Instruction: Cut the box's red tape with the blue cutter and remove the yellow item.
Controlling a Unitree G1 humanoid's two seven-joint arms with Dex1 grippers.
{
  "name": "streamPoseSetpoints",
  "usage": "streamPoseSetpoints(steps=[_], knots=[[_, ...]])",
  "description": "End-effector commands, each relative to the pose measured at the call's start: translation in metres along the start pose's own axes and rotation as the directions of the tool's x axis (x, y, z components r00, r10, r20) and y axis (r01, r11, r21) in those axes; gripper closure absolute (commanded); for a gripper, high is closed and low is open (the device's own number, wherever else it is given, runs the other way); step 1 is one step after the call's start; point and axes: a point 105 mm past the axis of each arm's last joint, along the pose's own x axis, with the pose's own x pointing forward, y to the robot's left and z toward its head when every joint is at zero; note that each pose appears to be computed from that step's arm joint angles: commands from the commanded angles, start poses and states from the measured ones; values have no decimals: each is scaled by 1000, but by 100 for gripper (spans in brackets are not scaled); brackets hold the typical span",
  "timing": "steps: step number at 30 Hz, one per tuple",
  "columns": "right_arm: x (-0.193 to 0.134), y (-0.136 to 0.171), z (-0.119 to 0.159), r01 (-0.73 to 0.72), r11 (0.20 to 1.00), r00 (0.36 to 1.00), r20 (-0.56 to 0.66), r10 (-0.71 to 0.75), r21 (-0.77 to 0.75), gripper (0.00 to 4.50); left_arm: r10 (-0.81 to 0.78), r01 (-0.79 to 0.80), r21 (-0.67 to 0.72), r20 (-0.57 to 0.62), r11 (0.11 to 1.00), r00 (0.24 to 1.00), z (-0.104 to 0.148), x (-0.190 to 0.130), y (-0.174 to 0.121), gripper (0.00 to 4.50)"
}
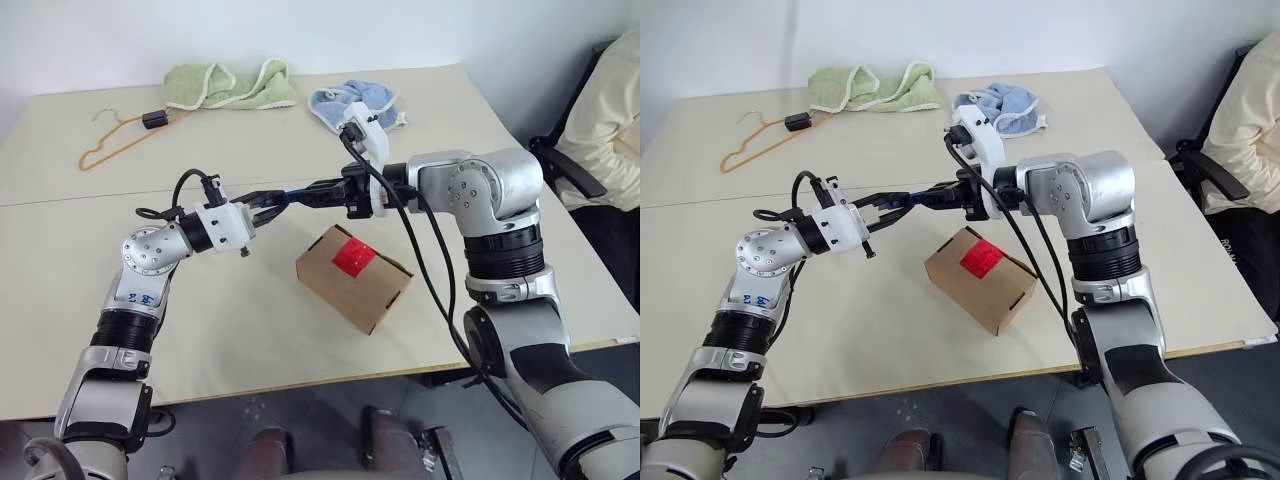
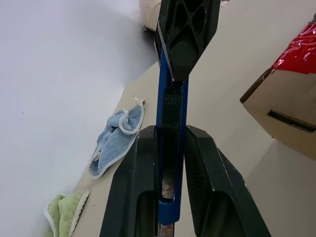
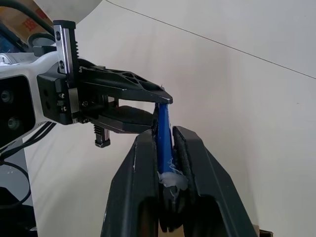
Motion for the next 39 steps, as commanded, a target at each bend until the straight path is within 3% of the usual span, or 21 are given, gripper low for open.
streamPoseSetpoints(steps=[1, 3, 6, 14, 15, 20, 27, 30, 33, 39], knots=[[-9, 6, 18, 5, 997, 999, 43, -2, -77, 434, 27, -27, -6, -20, 1000, 999, 1, -4, 7, 409], [-12, 7, 20, 6, 996, 999, 51, -2, -87, 434, 47, -61, -133, -108, 989, 993, -13, -6, 12, 337], [-17, 6, 24, 29, 994, 998, 64, -22, -104, 434, 37, -78, -192, -210, 978, 977, -26, -12, 16, 250], [-43, -8, 32, 128, 984, 987, 116, -113, -126, 434, 102, -198, -312, -298, 929, 949, -35, -51, 54, 13], [-47, -9, 33, 138, 982, 985, 121, -123, -128, 434, 97, -198, -329, -301, 923, 949, -35, -54, 56, 0], [-73, -15, 34, 205, 970, 970, 161, -183, -133, 434, 51, -165, -463, -248, 871, 967, -23, -46, 56, 0], [-114, -17, 21, 306, 944, 942, 186, -280, -127, 434, -85, 2, -700, -84, 714, 993, 10, -6, 27, 0], [-138, -15, 6, 362, 924, 925, 168, -339, -127, 434, -151, 54, -771, -56, 635, 987, 19, 10, 10, 61], [-150, -7, -7, 381, 913, 921, 142, -362, -146, 434, -261, 133, -801, -30, 583, 965, 25, 21, -6, 148], [-156, 2, -23, 411, 896, 911, 99, -400, -167, 434, -422, 240, -855, 27, 461, 906, 39, 37, -26, 327]])
